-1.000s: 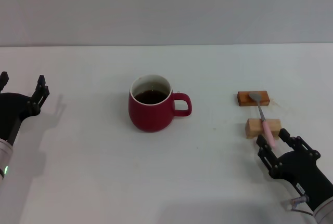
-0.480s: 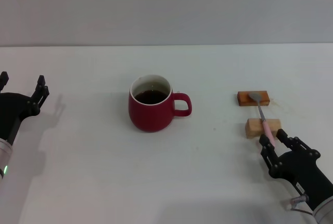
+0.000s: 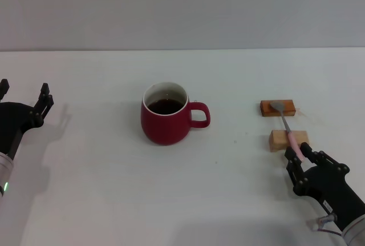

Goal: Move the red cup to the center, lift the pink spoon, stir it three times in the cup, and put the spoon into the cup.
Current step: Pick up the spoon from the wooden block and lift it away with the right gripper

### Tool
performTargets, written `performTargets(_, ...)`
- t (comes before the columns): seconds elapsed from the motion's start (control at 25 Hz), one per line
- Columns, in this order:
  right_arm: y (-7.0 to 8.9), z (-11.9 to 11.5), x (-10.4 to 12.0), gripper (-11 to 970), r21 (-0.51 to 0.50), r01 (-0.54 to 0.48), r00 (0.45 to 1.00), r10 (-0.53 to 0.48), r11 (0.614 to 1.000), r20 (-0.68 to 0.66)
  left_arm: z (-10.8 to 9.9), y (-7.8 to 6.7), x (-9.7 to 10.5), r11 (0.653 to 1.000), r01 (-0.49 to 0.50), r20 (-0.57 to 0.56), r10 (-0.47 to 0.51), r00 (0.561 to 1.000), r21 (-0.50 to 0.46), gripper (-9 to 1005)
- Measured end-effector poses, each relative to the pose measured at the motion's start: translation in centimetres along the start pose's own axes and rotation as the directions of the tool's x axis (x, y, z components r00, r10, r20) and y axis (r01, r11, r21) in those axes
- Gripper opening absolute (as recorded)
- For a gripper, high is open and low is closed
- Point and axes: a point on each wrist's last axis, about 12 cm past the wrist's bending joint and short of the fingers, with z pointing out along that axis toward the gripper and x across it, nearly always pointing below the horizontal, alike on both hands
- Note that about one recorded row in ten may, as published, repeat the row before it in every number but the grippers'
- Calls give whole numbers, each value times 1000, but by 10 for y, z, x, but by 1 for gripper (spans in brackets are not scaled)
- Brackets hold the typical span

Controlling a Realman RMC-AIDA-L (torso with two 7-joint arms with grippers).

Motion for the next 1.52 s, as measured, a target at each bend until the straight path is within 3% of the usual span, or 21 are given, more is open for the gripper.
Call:
performTargets(0.64,0,1,1,304,-1,2,1000,-2,1000,-15,-2,1,1,1000,0,-5,0,1000,-3,833)
performTargets(1.52,-1,-1,2,174,2,1,1000,-1,1000,-19,-3,0,1,1000,-2,2,2,1000,4,833)
